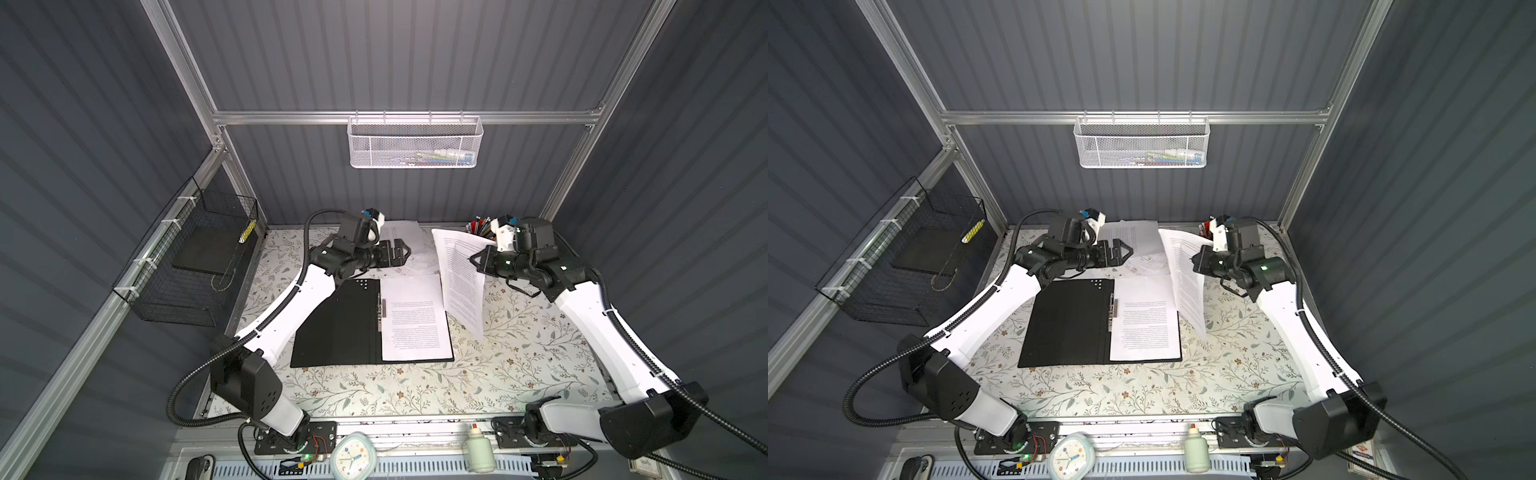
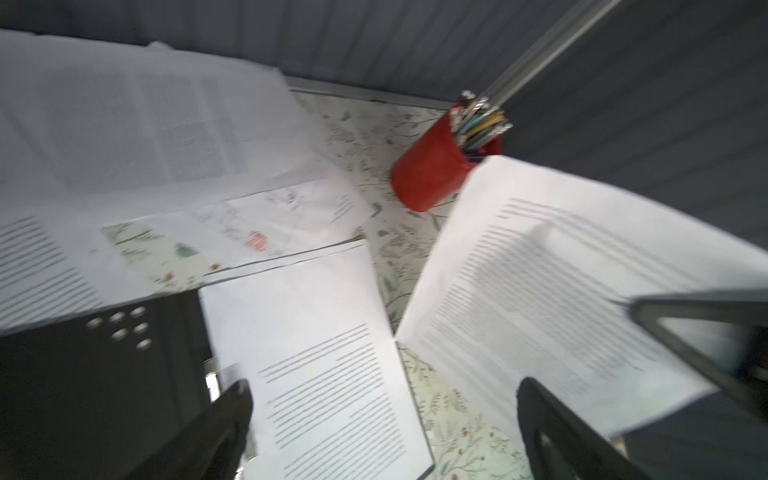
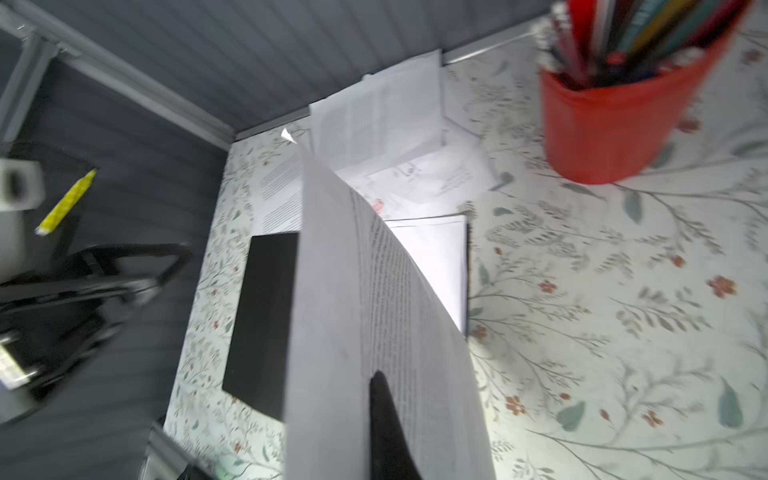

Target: Put the files into the folder

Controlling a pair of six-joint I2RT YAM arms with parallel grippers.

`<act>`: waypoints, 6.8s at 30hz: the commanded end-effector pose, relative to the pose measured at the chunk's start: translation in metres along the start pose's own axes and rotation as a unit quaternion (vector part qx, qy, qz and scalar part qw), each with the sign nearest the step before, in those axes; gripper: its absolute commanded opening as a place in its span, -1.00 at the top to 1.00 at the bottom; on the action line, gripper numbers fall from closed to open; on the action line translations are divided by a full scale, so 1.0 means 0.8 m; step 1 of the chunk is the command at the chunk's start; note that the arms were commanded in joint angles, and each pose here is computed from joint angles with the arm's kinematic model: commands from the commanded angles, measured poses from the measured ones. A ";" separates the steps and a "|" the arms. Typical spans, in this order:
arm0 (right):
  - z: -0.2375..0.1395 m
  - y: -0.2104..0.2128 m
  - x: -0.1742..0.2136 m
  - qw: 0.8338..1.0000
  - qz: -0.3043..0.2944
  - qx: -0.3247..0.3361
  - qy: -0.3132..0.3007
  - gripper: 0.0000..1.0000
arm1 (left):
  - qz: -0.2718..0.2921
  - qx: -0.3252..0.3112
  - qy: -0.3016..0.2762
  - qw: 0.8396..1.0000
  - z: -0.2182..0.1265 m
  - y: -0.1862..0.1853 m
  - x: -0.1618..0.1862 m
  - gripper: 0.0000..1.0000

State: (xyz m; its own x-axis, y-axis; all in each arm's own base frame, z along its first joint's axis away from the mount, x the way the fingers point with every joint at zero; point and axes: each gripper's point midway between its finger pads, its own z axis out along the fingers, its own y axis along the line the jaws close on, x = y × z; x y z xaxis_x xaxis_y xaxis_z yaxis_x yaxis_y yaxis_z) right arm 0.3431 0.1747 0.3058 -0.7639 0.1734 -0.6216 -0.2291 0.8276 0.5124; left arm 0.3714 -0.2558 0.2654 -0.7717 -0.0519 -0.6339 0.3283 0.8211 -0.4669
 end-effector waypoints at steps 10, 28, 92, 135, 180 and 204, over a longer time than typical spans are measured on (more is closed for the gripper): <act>0.031 0.072 0.044 0.984 -0.051 -0.106 0.135 1.00 | 0.021 -0.113 0.034 0.993 -0.052 0.083 0.053 -1.00; 0.217 -0.069 0.100 0.957 -0.046 -0.105 0.267 1.00 | 0.001 -0.109 0.049 0.993 -0.061 0.100 0.066 -0.99; 0.288 -0.054 0.142 0.932 -0.043 -0.126 0.337 0.81 | -0.017 -0.097 0.082 0.992 -0.031 0.111 0.088 -0.99; 0.244 -0.162 0.180 0.962 0.116 0.038 0.246 -0.80 | -0.019 -0.032 0.200 0.979 0.265 0.120 0.078 -0.99; 0.227 -0.078 0.164 0.975 0.086 -0.032 0.200 -0.78 | -0.162 -0.192 0.069 0.965 0.068 0.298 0.003 -1.00; 0.219 -0.038 0.191 0.967 0.071 -0.108 0.222 -0.94 | -0.196 -0.206 0.010 0.959 0.084 0.498 -0.018 -0.99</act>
State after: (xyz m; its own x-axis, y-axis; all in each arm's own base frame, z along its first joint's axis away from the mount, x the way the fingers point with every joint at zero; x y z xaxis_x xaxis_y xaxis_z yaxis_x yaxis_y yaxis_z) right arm 0.3435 0.2642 0.0774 -0.9771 0.0118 -0.2126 -0.1419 0.7081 0.6917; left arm 0.5341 0.0324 0.0478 -0.8035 -0.4271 -0.4148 -0.2930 0.8902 -0.3490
